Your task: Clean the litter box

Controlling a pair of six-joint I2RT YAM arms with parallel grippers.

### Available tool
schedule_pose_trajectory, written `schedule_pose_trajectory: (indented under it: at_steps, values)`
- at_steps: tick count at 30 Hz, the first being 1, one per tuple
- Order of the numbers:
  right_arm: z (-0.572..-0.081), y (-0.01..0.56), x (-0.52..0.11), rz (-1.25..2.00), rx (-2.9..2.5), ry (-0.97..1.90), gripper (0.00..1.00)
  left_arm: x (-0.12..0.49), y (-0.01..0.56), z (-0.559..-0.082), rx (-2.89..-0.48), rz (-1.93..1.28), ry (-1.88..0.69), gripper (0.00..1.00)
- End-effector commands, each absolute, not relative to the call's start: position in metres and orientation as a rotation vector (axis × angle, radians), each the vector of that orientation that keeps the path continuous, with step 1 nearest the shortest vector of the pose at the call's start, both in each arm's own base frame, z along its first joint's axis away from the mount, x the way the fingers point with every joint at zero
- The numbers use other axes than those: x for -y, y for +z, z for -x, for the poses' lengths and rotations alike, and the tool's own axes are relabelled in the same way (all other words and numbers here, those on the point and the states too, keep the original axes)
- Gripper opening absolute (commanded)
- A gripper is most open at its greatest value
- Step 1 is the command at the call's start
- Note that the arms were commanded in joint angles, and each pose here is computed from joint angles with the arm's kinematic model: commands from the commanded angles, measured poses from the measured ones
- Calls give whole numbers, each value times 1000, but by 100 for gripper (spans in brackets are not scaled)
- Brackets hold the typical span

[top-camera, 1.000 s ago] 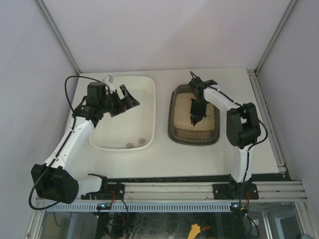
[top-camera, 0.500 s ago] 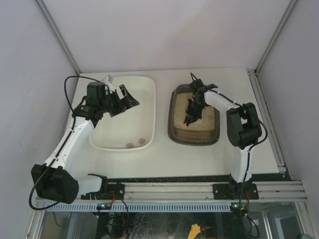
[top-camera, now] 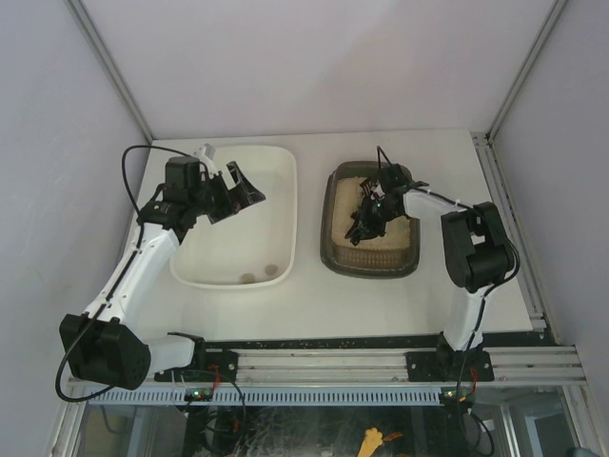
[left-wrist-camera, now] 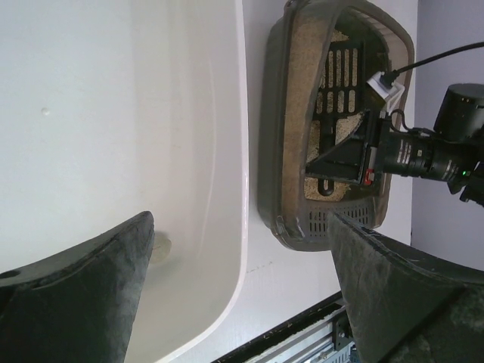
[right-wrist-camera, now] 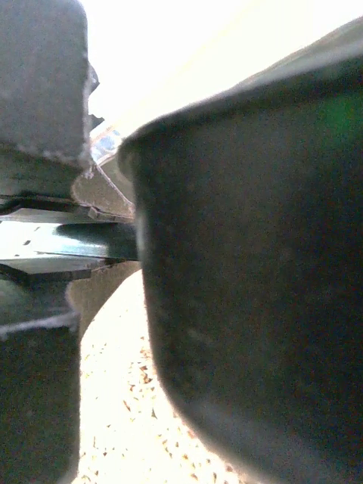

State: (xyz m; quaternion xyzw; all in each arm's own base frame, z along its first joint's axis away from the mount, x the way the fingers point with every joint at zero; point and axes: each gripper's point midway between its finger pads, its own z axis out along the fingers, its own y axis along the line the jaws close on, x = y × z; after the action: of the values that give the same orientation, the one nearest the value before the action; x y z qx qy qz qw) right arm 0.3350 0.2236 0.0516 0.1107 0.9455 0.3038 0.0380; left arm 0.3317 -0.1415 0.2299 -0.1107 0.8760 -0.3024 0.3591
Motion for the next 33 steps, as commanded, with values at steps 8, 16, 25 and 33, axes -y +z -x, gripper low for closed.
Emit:
schedule_pose_trajectory:
  at_steps: [8,16,25,33]
  values:
    - [-302,90,-247,-192,-2654,1349,0,143,223,-334,-2258,274,-796,99]
    - [-299,97,-229,-249,-2617,1346,0,142,222,-336,-2258,274,-792,99]
    - [-284,123,-229,-283,-2561,1333,0,141,225,-337,-2252,276,-786,98]
    - [-255,123,-229,-171,-2427,1315,0,134,233,-341,-2202,282,-733,97]
